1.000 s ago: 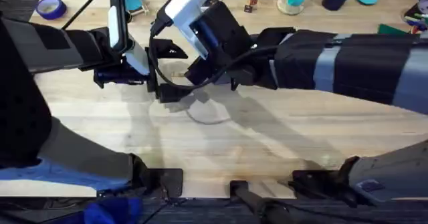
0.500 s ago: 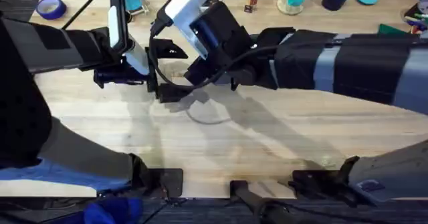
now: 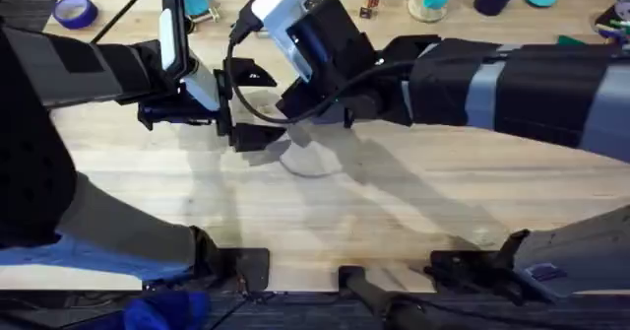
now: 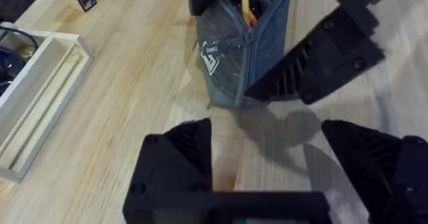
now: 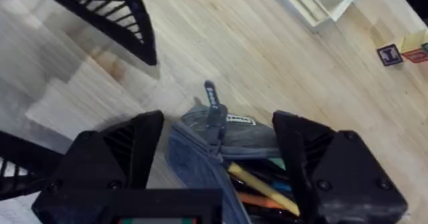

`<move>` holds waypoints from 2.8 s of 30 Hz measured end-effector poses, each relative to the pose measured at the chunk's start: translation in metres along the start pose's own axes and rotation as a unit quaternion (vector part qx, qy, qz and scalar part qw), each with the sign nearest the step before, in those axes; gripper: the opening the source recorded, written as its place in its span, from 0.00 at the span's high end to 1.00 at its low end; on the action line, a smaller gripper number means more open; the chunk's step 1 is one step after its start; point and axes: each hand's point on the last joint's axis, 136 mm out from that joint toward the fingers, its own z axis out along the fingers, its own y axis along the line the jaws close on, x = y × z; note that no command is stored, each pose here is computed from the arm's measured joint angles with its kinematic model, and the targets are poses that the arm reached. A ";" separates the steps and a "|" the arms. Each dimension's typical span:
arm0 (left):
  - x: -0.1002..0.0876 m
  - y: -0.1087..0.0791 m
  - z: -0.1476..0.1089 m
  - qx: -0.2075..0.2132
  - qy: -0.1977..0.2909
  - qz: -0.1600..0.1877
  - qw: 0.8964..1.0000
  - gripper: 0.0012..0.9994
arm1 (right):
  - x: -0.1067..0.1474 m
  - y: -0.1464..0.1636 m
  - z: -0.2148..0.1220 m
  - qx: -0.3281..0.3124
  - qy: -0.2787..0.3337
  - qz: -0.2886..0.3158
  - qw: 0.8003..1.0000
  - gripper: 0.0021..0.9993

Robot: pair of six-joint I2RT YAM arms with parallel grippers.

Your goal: Unzip the bag, pick up the pens from the table one at a time and place them inside, then zip the bag closed.

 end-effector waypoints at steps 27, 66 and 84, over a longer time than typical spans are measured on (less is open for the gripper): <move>0.000 0.000 0.000 0.000 0.000 0.000 1.000 0.00 | 0.003 0.003 0.014 0.001 0.001 0.003 1.000 0.96; 0.009 -0.008 0.000 0.011 0.028 -0.022 0.999 0.00 | -0.002 0.009 0.018 -0.127 -0.019 0.020 0.991 0.97; 0.010 -0.008 0.000 0.011 0.030 -0.022 0.999 0.00 | -0.002 -0.019 0.001 -0.310 -0.056 0.114 0.942 0.97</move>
